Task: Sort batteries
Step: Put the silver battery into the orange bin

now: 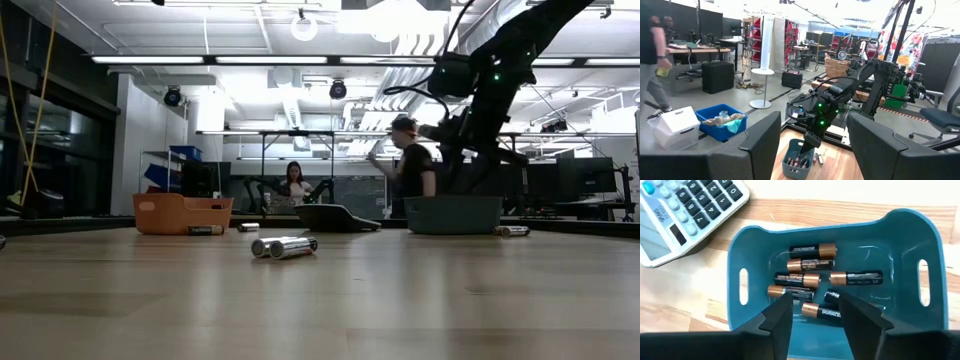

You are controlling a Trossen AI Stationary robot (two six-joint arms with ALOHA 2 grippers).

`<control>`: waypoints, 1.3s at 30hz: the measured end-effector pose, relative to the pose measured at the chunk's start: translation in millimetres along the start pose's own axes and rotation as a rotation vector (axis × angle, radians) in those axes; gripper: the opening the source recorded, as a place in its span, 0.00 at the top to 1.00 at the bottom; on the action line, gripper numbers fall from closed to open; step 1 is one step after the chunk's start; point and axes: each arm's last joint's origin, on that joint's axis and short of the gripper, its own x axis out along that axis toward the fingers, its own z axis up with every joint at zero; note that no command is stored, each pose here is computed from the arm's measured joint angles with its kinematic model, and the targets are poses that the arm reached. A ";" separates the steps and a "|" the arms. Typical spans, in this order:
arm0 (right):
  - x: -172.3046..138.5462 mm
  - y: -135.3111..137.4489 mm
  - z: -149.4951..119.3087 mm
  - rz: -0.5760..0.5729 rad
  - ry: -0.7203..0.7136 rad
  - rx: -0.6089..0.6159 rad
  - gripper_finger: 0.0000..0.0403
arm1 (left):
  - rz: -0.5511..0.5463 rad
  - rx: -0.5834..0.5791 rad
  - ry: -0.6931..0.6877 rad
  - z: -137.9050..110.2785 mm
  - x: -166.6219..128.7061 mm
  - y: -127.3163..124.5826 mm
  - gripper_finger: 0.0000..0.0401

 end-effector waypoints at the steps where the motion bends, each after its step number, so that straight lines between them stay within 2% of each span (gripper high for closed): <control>1: -1.3 1.2 1.4 0.003 -0.003 -0.015 0.61 | 0.000 0.000 0.000 0.0 0.0 0.0 0.46; 6: -16.4 13.9 16.4 0.039 -0.041 -0.090 0.60 | 0.000 0.000 0.000 0.0 0.0 0.0 0.46; 13: -53.8 38.6 44.4 0.107 -0.128 -0.197 0.60 | 0.000 0.000 0.000 0.0 0.0 0.0 0.46; 18: -77.2 55.5 49.9 0.149 -0.155 -0.291 0.60 | 0.000 0.000 0.000 0.0 0.0 0.0 0.46; 24: -86.9 69.8 39.7 0.184 -0.148 -0.378 0.60 | 0.000 0.001 0.001 -0.2 0.2 -0.1 0.46; 28: -90.0 79.5 26.3 0.212 -0.127 -0.424 0.60 | -0.005 0.015 0.038 -7.0 10.4 -3.7 0.46; 33: -93.9 91.5 9.6 0.250 -0.106 -0.480 0.60 | -0.126 0.051 0.176 -31.6 38.7 -16.6 0.46; 39: -117.5 94.1 -13.5 0.286 -0.100 -0.464 0.60 | -0.237 0.086 0.409 -76.2 71.3 -33.0 0.46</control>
